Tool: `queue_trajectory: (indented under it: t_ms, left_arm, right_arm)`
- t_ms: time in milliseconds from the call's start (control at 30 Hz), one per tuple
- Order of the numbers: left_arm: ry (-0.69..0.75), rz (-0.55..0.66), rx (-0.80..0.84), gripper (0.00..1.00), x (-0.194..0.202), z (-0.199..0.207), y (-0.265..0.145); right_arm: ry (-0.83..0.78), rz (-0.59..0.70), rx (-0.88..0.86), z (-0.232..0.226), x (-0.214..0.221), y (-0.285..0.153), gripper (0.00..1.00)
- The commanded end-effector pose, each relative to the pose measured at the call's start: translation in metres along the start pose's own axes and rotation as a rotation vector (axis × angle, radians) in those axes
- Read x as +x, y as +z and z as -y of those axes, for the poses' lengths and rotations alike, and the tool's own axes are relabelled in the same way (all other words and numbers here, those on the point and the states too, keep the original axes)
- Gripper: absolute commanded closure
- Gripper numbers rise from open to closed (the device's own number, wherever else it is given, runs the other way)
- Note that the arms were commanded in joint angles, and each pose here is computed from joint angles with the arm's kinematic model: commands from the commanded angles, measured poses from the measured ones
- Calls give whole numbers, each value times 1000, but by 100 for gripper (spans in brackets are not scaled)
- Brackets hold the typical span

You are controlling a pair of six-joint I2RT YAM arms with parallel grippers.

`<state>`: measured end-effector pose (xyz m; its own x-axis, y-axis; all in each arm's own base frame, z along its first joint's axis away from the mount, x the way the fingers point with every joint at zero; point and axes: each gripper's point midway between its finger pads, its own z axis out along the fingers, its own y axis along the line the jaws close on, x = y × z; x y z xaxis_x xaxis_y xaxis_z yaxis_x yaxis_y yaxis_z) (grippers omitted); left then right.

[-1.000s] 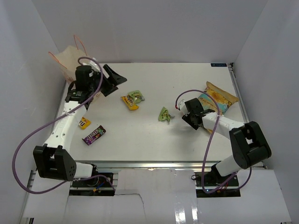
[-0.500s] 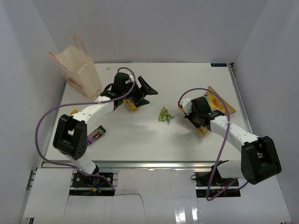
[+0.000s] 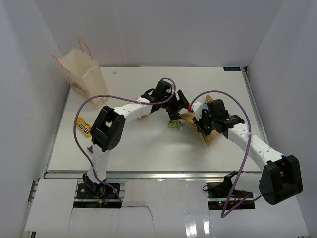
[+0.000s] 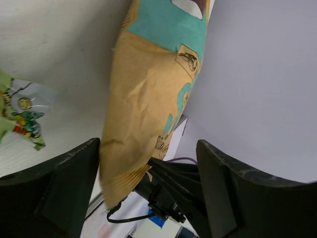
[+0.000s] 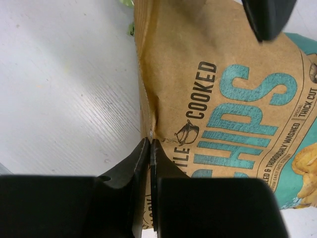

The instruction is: Place the snacks into the paper bag

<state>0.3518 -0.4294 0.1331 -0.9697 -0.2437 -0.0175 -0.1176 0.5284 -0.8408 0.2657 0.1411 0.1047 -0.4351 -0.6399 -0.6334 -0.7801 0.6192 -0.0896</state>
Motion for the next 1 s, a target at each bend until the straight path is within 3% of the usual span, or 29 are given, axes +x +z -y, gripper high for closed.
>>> queue_trajectory:
  t_ms: [0, 167, 333, 533, 633, 667, 700, 733, 800, 967]
  left_arm:
    - [28, -34, 41, 15, 7, 27, -2]
    - [23, -68, 19, 38, 14, 17, 4]
    - [36, -79, 33, 76, 15, 21, 2]
    - [129, -41, 92, 100, 7, 44, -14]
    - [222, 1, 121, 100, 1, 57, -31]
    - [239, 10, 116, 100, -1, 58, -36]
    - [286, 35, 110, 100, -6, 58, -42]
    - [318, 58, 121, 100, -8, 66, -54]
    - [349, 87, 107, 100, -15, 67, -68]
    - [484, 226, 127, 100, -36, 96, -130]
  right_arm:
    - [-2, 122, -47, -4, -39, -15, 92]
    - [-10, 146, -33, -1, -48, -20, 92]
    - [-15, 156, -31, -1, -50, -24, 92]
    - [-45, 189, -51, -1, -57, -35, 92]
    - [-60, 246, -40, 10, -73, -53, 63]
    - [-59, 270, -19, 17, -78, -61, 44]
    - [-63, 295, -18, 20, -84, -67, 35]
    - [-74, 330, -2, 26, -96, -78, 18]
    - [-62, 371, 20, 38, -105, -91, 2]
    - [-29, 453, 62, 63, -125, -120, 9]
